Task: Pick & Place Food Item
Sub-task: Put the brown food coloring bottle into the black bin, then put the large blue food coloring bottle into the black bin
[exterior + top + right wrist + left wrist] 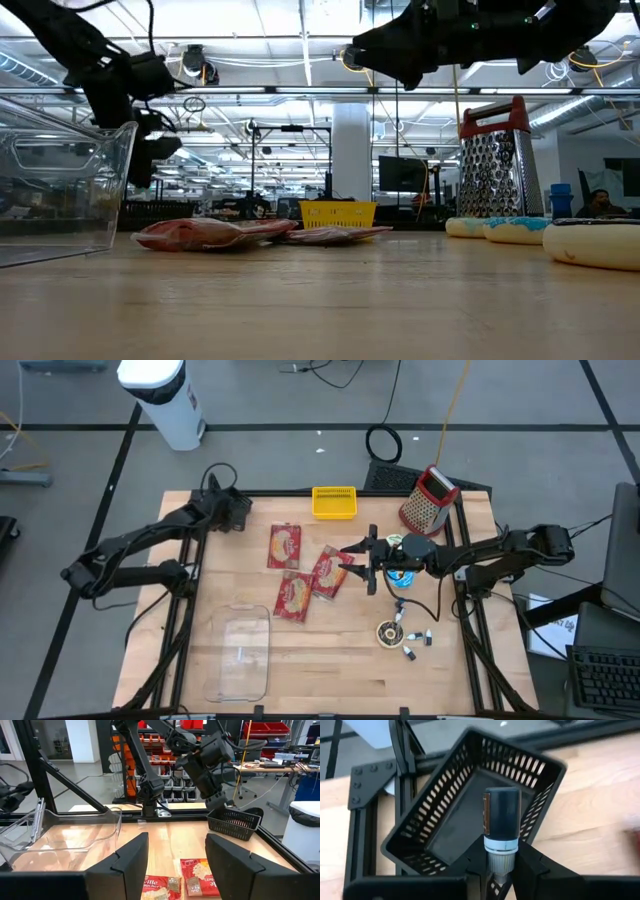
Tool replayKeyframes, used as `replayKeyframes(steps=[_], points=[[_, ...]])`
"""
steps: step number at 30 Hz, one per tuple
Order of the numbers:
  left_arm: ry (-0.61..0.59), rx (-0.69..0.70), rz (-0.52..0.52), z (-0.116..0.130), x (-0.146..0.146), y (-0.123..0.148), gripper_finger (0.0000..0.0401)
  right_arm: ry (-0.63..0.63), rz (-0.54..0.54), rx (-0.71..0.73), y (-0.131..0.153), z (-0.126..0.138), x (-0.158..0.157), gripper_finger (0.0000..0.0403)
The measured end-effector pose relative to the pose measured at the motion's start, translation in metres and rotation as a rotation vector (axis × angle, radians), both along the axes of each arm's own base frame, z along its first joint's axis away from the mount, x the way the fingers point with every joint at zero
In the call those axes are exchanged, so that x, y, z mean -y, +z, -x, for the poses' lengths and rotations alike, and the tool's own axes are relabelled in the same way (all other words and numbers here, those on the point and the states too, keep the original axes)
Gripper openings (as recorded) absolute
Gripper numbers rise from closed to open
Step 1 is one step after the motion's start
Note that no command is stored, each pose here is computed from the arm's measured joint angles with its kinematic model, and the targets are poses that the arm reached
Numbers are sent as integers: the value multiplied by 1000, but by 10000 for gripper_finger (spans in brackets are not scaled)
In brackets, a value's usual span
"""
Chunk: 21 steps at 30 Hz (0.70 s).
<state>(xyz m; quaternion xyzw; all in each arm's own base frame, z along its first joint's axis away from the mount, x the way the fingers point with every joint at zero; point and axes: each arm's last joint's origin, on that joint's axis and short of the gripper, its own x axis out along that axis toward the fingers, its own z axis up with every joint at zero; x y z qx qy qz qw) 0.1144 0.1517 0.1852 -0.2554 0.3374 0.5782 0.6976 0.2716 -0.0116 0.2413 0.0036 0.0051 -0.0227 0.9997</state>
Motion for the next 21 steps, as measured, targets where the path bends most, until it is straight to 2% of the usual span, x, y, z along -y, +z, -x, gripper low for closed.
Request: replayKeyframes(steps=[4, 9, 12, 16, 21], points=[[8, -31, 33, -1, -4, -8, 71, 0, 0, 0, 0, 0, 0, 184], [14, -39, 26, -3, -6, -10, 58, -1, -6, 0, 0, 0, 0, 181], [15, -38, 25, -3, -6, -10, 66, -1, -7, 0, 0, 0, 0, 181], [14, -38, 24, -3, -6, -10, 104, -1, -7, 0, 0, 0, 0, 181], [3, -48, 24, -3, -6, -10, 177, -1, -7, 0, 0, 0, 0, 180]])
